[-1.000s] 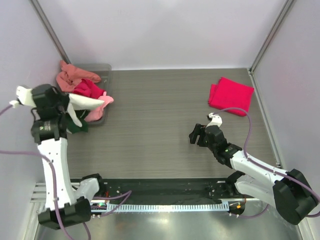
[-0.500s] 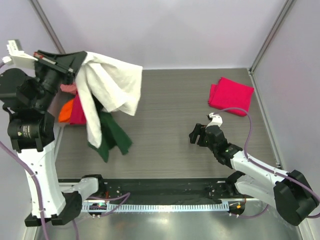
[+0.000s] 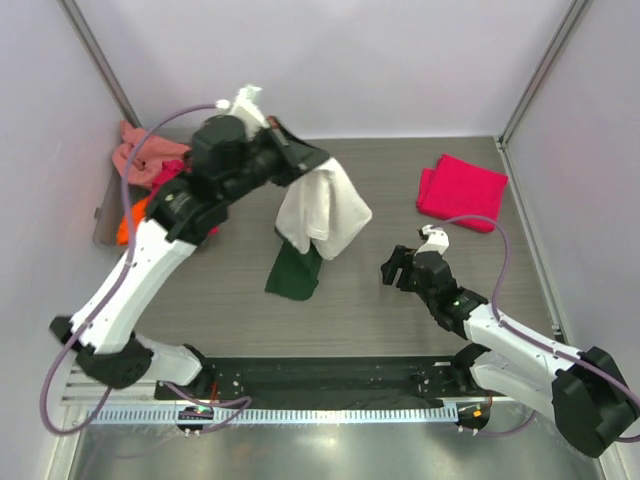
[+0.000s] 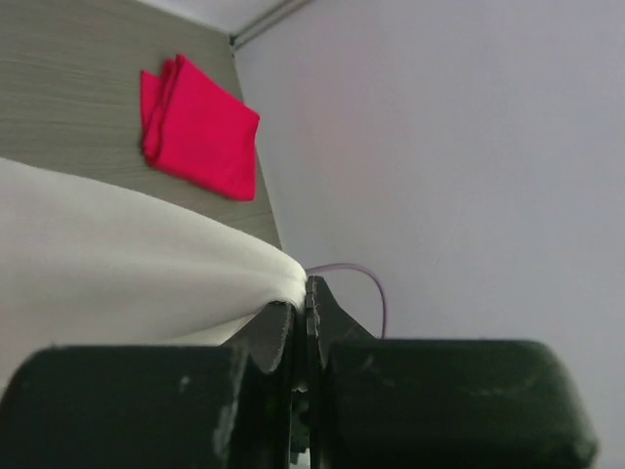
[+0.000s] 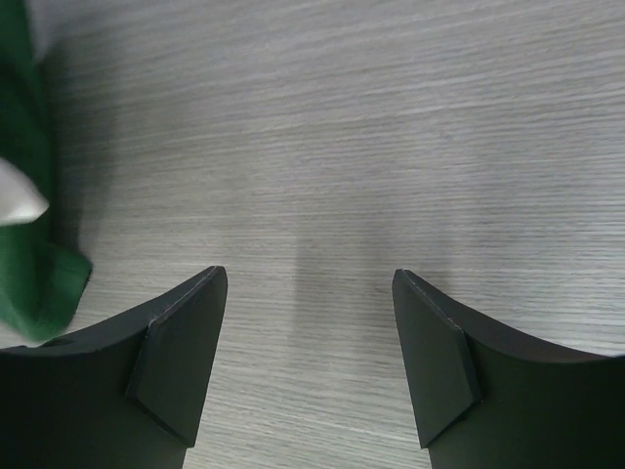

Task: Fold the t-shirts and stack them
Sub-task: Move the tshirt to the center of the board

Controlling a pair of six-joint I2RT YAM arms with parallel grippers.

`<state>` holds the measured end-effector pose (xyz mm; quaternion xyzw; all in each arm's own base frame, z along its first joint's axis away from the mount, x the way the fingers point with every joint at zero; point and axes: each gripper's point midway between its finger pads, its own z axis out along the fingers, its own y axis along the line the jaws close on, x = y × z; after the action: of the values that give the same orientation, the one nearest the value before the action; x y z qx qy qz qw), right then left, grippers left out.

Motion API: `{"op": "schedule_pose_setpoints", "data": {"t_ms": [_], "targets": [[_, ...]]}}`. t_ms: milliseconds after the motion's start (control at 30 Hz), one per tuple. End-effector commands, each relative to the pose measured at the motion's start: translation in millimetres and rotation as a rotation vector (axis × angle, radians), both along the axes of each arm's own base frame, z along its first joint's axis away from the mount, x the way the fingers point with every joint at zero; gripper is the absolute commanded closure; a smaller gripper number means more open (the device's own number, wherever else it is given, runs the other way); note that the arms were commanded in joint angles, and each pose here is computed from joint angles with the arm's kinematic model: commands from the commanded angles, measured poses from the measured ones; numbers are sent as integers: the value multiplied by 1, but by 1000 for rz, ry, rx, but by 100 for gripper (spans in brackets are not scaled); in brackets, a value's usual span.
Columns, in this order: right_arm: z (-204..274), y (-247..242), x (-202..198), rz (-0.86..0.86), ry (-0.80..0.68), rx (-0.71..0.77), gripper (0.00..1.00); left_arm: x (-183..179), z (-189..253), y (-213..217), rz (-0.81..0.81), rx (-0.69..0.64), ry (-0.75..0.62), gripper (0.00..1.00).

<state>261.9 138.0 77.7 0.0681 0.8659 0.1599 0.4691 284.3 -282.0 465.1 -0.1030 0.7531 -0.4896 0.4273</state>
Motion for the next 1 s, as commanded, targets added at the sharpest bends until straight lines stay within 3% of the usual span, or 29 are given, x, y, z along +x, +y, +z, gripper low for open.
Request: {"op": "schedule_pose_setpoints", "data": {"t_ms": [0,33,133,267,367,400,500,533,600,633,767,867,967], "targets": [[21,-9,10,-70,-75,12,26,-18,76,-37,-39,-50,-241,100],[24,-13,11,-93,-86,13,27,-35,88,-49,-66,-47,-266,100],[27,-19,9,-120,-101,17,28,-24,118,-43,2,-47,-303,100],[31,-24,8,-148,-121,22,29,7,125,12,188,-44,-277,100],[33,-25,8,-149,-127,25,29,45,80,61,411,51,-206,100],[33,-25,8,-147,-127,23,29,53,38,72,440,112,-141,100],[35,-25,10,-151,-130,16,29,72,-21,117,568,156,-31,100],[36,-28,11,-163,-136,8,29,66,-59,129,593,204,22,100],[34,-28,13,-167,-127,-10,32,63,-95,142,648,237,46,100],[45,-28,18,-182,-143,-6,33,54,-139,149,655,290,98,100],[58,-34,29,-231,-95,-76,38,35,-219,169,716,338,191,100],[68,-32,53,-253,-57,-78,39,22,-269,176,720,359,242,100],[60,-34,89,-253,49,-26,53,14,-288,181,731,360,256,98]]}}
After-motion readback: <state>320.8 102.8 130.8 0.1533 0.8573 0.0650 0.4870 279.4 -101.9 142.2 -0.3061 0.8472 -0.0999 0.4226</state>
